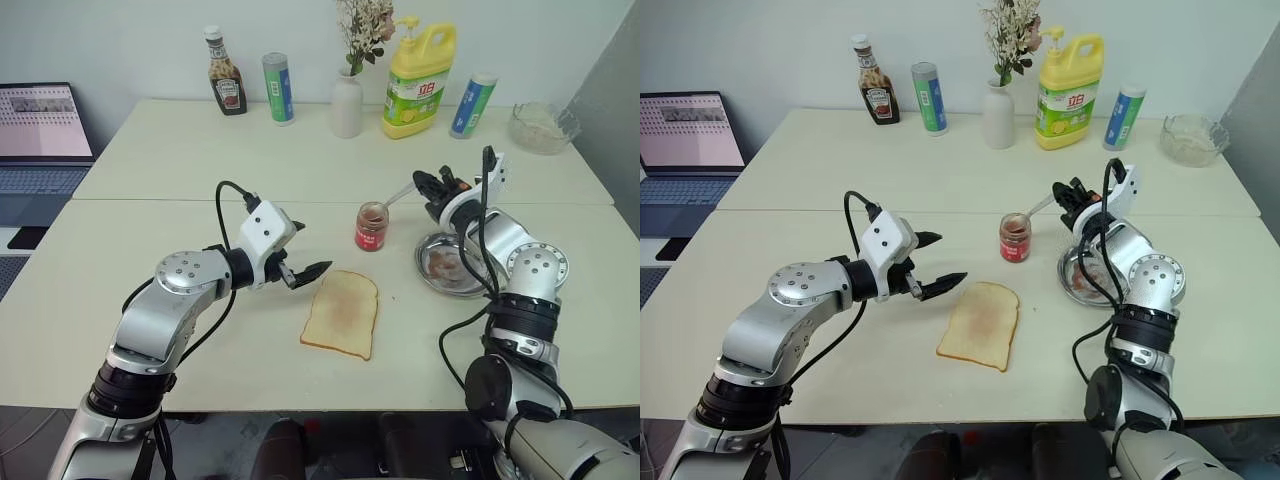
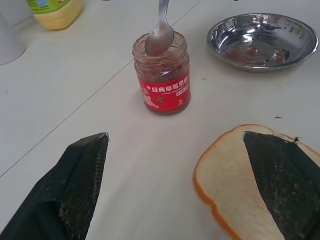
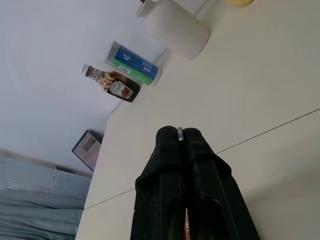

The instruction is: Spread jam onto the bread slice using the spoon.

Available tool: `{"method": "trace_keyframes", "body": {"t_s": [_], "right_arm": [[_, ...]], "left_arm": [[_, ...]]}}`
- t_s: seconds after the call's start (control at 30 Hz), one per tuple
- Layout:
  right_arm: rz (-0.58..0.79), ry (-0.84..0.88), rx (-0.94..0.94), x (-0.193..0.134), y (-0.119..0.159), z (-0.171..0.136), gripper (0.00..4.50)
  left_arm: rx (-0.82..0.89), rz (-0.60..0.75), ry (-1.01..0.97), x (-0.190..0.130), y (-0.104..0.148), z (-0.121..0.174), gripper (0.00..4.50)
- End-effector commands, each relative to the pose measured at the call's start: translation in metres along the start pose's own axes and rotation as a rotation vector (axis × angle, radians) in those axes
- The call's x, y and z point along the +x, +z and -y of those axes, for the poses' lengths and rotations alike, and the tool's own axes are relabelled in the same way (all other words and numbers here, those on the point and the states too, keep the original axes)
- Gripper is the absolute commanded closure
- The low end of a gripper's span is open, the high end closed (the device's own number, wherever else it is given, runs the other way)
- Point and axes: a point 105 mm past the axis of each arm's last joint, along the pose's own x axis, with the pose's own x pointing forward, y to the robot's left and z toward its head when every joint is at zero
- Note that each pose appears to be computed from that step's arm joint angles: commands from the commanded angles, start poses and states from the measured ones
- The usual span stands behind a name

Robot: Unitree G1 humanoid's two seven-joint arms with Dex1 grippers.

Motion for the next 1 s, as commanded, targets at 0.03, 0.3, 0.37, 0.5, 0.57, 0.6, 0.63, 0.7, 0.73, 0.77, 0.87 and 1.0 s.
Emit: {"method": "trace_keyframes", "body": {"t_s": [0.03,0.3,0.37,0.5,0.57,0.6,0.63,0.7,0.73,0.77,0.87,1.0], "right_arm": [[0.045,0.065,0.005,-0.005,0.018,-0.017,4.48],[0.068,0.084,-0.122,-0.007,0.023,-0.024,4.48],[0.081,0.099,-0.234,-0.007,0.024,-0.031,4.48],[0.105,0.172,-0.46,-0.008,0.019,-0.055,4.48],[0.104,0.228,-0.63,-0.009,0.009,-0.069,4.48],[0.099,0.251,-0.692,-0.009,0.004,-0.072,4.48],[0.096,0.263,-0.722,-0.009,0.001,-0.073,4.48],[0.091,0.275,-0.783,-0.009,-0.003,-0.073,4.48],[0.091,0.279,-0.806,-0.009,-0.004,-0.072,4.48],[0.096,0.284,-0.844,-0.009,-0.005,-0.072,4.48],[0.1,0.312,-0.972,-0.01,-0.009,-0.074,4.48],[0.086,0.355,-1.129,-0.01,-0.021,-0.075,4.48]], "left_arm": [[0.033,0.045,0.019,-0.005,0.012,-0.006,0.0],[0.036,0.049,0.018,-0.005,0.013,-0.006,0.0],[0.037,0.049,0.016,-0.005,0.013,-0.006,0.0],[0.038,0.049,0.011,-0.005,0.013,-0.005,0.0],[0.039,0.049,0.008,-0.004,0.013,-0.004,0.0],[0.039,0.049,0.007,-0.004,0.013,-0.004,0.0],[0.039,0.049,0.006,-0.004,0.013,-0.004,0.0],[0.037,0.049,0.006,-0.004,0.013,-0.004,0.0],[0.037,0.049,0.006,-0.004,0.013,-0.004,0.0],[0.037,0.049,0.005,-0.004,0.013,-0.003,0.0],[0.037,0.05,0.006,-0.004,0.013,-0.003,0.0],[0.034,0.05,0.005,-0.004,0.013,-0.003,0.0]]}}
